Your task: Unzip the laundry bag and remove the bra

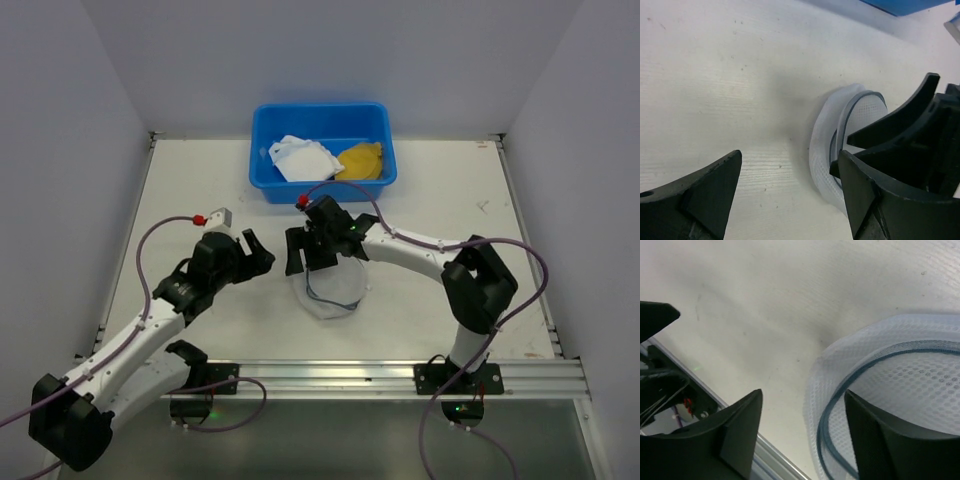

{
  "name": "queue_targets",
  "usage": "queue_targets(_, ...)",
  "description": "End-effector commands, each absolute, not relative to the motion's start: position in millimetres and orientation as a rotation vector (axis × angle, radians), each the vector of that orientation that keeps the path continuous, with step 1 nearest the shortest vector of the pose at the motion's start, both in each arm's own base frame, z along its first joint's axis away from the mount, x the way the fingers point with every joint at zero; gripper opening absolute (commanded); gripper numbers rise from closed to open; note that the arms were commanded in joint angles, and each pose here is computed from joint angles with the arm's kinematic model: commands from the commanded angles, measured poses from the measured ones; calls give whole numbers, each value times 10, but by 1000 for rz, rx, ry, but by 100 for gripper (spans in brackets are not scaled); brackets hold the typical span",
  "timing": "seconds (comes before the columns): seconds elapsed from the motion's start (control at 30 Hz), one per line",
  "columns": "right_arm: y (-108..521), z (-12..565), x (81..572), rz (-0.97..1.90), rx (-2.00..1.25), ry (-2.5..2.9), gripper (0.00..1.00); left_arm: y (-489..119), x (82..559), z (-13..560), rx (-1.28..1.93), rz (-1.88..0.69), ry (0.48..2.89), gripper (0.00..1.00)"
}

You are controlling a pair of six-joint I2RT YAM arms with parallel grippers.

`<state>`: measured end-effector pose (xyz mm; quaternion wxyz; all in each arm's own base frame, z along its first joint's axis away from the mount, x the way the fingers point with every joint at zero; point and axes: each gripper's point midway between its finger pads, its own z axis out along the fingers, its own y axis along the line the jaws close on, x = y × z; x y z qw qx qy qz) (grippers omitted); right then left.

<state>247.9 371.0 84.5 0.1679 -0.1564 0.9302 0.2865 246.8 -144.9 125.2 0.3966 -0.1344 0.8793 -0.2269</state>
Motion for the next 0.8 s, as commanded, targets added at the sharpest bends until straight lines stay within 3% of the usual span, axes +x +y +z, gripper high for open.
queue_targets(0.0,3710,1321,2490,869,-476,2536,74,-1273,2524,1494,-342,-481,2176,83)
queue_targets(0.17,3623,1668,2560,832,-484,2441,95,-1231,2555,1601,-347,-464,2151,87)
queue_targets(0.33,3325,2010,2851,701,-424,2321,99,-1252,2659,1657,-326,-466,2150,93)
queue_targets(0.57,1707,2242,3475,495,45,2227,99,-1078,2883,1711,-330,-488,2142,94)
queue_targets(0.77,314,2743,3251,252,420,1973,99,-592,2941,1951,-394,-464,2079,94)
